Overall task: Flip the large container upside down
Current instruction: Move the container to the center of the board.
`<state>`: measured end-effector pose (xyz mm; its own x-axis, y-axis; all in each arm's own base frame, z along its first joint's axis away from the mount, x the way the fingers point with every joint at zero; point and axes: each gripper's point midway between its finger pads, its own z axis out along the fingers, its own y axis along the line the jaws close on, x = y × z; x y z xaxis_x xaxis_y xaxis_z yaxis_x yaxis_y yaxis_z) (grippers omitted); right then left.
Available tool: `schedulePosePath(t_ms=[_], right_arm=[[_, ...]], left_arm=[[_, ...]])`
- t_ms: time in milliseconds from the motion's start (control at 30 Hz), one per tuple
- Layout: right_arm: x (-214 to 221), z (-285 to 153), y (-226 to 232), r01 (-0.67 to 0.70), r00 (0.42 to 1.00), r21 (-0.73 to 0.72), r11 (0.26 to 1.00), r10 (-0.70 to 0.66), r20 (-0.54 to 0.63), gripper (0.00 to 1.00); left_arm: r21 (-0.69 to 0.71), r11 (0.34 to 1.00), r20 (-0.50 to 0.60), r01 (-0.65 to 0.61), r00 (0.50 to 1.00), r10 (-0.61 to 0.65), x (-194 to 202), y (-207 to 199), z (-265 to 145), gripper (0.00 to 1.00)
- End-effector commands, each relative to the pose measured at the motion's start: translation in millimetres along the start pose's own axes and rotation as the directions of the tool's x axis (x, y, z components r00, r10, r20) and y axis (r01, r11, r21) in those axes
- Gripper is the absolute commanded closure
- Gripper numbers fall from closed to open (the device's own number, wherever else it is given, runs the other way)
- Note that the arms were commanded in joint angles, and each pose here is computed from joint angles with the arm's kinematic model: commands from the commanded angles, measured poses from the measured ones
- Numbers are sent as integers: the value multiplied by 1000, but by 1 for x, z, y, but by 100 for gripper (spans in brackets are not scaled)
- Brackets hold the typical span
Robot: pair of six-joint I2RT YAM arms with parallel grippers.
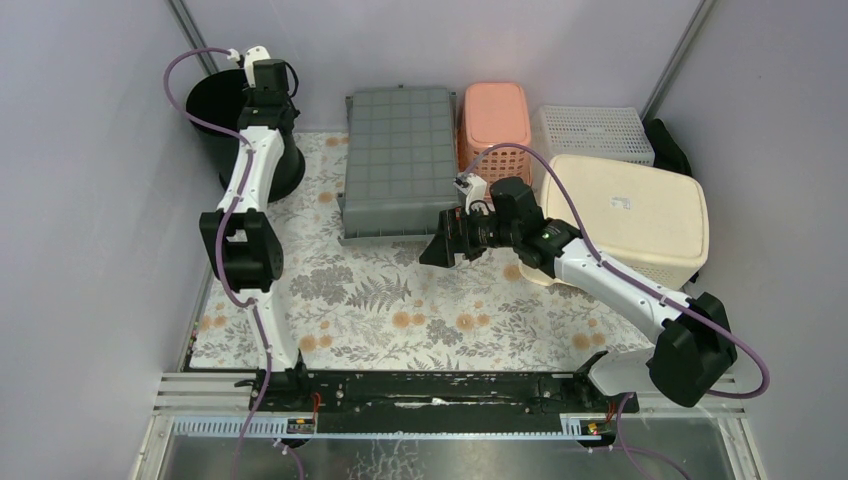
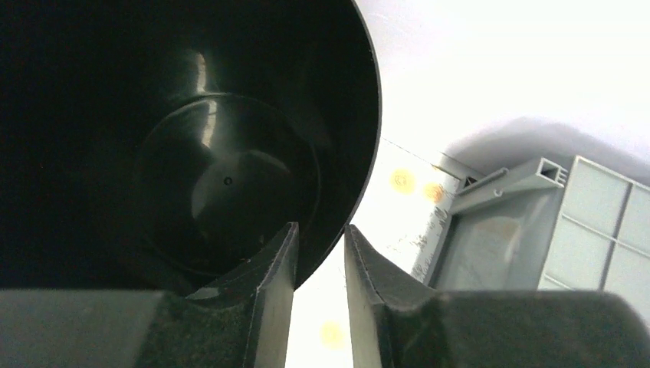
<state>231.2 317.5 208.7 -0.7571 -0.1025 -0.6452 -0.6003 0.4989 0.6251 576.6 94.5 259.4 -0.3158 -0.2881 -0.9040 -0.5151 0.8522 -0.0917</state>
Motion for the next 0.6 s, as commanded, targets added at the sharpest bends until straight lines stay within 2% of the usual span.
schedulePosePath(t_ms=[0, 267, 433, 567], right_arm=[[-16, -7, 19, 34, 998, -60, 998, -31, 47, 1], [-15, -6, 19, 21, 999, -65, 998, -18, 46, 0], [-16, -6, 20, 20, 999, -69, 997, -17, 49, 1], [-15, -6, 20, 19, 999, -70, 997, -16, 46, 1]], left_arm=[[28, 999, -205, -43, 978, 48, 51, 0, -13, 71], [78, 997, -236, -31, 971, 49, 45, -8, -27, 76], [95, 995, -262, -23, 964, 47, 47, -9, -37, 90], [99, 995, -267, -19, 963, 45, 46, -7, -45, 92]])
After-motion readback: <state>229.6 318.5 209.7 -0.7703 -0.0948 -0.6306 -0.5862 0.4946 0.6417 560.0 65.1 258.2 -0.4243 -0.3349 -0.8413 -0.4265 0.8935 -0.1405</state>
